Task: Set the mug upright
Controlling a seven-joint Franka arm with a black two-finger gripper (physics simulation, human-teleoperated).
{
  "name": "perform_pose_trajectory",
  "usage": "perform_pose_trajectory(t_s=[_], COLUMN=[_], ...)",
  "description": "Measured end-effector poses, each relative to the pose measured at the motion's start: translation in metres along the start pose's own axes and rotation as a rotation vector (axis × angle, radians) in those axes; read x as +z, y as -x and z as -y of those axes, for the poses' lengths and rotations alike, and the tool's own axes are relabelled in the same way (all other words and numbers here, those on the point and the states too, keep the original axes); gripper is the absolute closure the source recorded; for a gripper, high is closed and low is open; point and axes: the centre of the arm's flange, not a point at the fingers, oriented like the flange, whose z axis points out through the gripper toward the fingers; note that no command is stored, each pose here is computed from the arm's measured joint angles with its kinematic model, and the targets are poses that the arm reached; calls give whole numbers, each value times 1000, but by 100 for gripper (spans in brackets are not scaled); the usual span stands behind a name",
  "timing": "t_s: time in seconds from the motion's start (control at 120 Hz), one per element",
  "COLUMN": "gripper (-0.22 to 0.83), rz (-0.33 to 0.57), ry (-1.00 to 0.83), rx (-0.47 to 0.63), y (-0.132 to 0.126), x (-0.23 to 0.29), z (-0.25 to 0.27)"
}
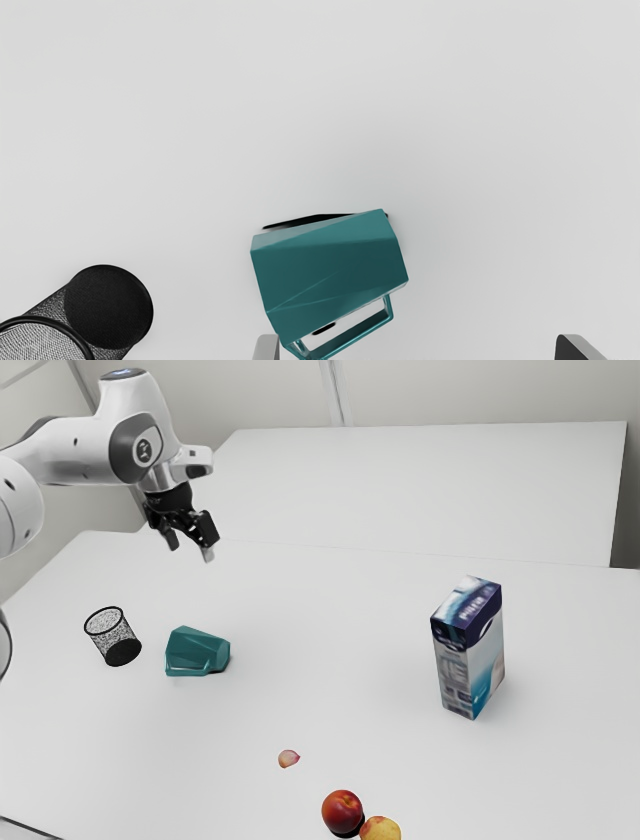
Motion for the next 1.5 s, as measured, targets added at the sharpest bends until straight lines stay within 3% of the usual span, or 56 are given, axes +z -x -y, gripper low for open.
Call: perform_pose_trajectory(t_s=[0.233,0.592,1.167,1.325,1.5], gripper=[0,0,1,9,26], rz=[50,201,119,83,49], ry=[136,366,716,768,809], rx=[-121,-89,-85,-100,-109], y=[40,47,65,67,65], x=[44,142,215,219,217], z=[71,119,137,140,138])
